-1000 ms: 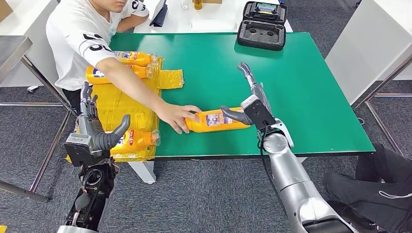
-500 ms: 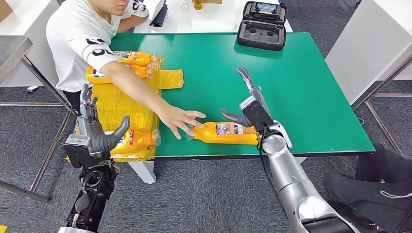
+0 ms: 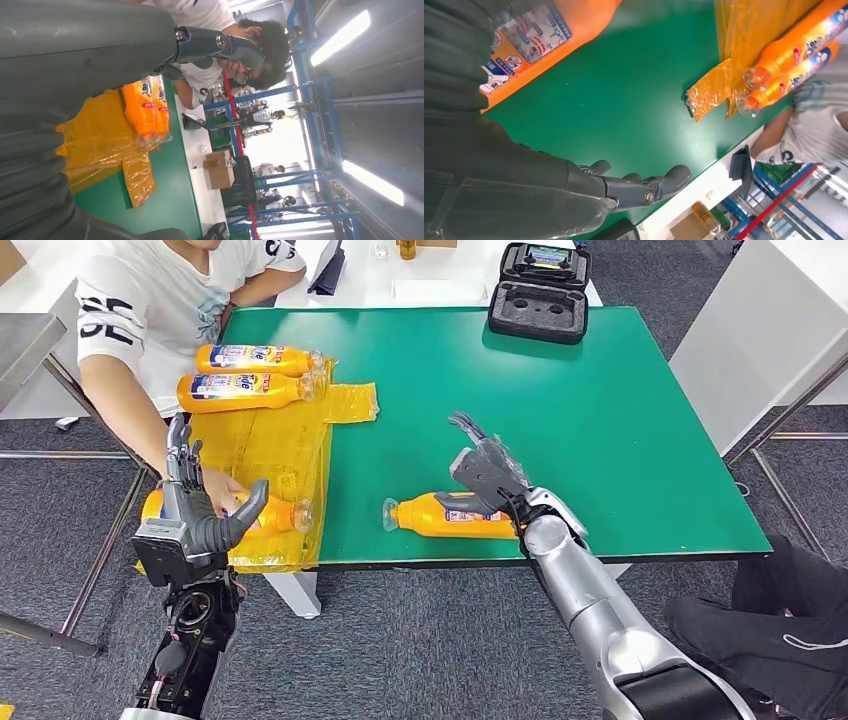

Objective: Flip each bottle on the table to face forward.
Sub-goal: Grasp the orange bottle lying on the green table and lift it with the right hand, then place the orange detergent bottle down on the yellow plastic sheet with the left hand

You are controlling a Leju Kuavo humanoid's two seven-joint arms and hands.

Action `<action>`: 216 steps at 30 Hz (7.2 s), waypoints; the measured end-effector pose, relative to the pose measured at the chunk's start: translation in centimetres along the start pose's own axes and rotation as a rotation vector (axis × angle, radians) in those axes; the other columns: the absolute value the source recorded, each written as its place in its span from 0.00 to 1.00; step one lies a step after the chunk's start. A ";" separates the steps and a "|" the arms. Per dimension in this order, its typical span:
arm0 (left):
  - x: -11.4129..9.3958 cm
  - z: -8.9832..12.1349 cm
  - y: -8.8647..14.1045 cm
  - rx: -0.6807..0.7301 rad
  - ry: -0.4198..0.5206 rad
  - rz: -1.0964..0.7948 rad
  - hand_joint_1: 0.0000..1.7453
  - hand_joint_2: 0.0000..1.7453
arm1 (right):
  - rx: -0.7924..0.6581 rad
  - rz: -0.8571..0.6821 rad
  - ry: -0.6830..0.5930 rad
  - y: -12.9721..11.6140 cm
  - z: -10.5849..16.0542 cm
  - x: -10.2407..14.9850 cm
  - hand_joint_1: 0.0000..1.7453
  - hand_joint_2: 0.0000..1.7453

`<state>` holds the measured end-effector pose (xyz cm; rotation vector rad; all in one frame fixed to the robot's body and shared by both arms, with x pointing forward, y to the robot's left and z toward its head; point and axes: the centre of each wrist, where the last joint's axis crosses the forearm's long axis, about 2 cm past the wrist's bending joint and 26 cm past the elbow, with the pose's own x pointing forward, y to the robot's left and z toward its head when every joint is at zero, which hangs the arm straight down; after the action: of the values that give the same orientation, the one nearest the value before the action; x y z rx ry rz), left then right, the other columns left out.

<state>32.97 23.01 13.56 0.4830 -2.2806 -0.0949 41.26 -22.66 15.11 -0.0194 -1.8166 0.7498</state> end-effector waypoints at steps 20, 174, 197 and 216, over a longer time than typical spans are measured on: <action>-0.1 0.4 -0.4 -0.013 0.018 -0.011 0.00 1.00 | 0.382 0.199 0.325 -4.2 -1.1 -0.9 0.00 1.00; 1.1 6.4 1.1 -0.112 0.197 0.312 0.00 1.00 | -0.077 -0.017 -0.242 2.8 1.2 -0.1 0.99 1.00; 3.7 5.8 -4.8 -0.414 0.161 0.446 0.00 1.00 | 0.128 -0.241 -0.258 14.4 3.1 2.0 0.97 1.00; 2.4 6.4 -5.5 -0.447 0.194 0.389 0.00 1.00 | 0.235 -0.206 -0.215 15.1 2.9 1.3 0.97 1.00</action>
<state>28.62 16.55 9.67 -0.1777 -2.0379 -0.3359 33.18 -11.50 8.21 0.4106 -1.8852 0.8373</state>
